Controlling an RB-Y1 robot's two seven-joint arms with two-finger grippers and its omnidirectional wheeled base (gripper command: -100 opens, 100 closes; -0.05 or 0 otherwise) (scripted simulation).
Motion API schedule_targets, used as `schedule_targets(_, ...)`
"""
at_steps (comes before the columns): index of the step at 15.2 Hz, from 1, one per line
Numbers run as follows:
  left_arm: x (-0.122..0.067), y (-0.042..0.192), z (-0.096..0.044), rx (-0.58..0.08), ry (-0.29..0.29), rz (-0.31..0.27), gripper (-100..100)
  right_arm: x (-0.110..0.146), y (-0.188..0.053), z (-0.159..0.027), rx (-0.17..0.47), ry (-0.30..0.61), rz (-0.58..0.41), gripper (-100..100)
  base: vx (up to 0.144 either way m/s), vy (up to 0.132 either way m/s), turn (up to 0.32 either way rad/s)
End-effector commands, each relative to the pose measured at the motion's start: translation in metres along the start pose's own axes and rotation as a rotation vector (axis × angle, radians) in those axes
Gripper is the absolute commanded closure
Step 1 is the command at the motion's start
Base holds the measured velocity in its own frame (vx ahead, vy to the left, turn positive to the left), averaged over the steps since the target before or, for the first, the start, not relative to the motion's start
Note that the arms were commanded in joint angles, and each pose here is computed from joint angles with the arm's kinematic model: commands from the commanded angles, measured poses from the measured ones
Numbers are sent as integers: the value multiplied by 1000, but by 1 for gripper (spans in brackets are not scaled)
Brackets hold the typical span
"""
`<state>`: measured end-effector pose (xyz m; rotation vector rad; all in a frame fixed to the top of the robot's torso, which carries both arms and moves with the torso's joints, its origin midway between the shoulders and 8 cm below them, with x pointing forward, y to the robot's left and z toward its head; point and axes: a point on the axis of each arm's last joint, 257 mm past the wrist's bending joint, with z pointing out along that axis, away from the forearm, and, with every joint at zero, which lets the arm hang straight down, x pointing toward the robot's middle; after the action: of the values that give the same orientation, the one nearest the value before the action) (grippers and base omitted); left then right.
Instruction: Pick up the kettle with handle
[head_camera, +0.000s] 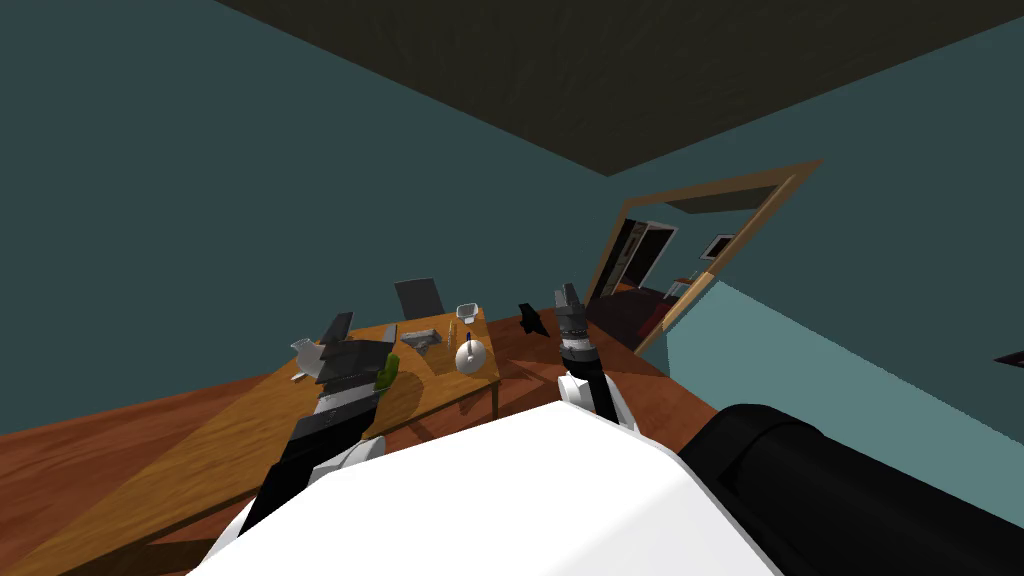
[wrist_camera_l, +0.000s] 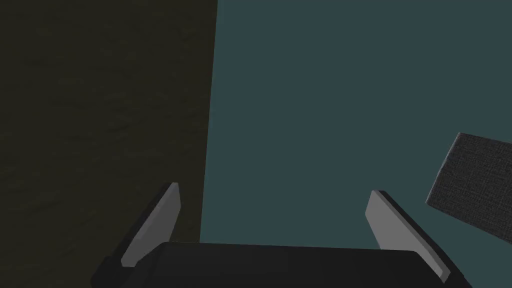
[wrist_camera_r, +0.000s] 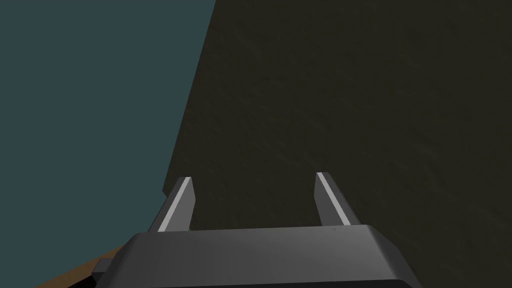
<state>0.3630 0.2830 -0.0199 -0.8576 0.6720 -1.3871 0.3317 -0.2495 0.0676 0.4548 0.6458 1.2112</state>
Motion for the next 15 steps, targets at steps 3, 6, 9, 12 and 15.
schedule_targets(3, 5, 8, -1, -26, 55, 24, -100, 0, 0, 0, 0, 0, 0, 0, 3, -9, 1)
schedule_targets(6, 8, 20, -2, -58, 94, 38, -100, 0, 0, 0, 0, 0, 0, 0, 6, -18, 3)
schedule_targets(9, 8, 45, -5, -123, 133, 49, -100, 0, 0, 0, 0, 0, 0, 0, 7, -31, 5)
schedule_targets(12, 3, 76, -10, -204, 151, 47, -100, 0, 0, 0, 0, 0, 0, 0, 18, -55, 9)
schedule_targets(15, -4, 112, -17, -297, 151, 36, -100, 0, 0, 0, 0, 0, 0, 0, 21, -72, 11)
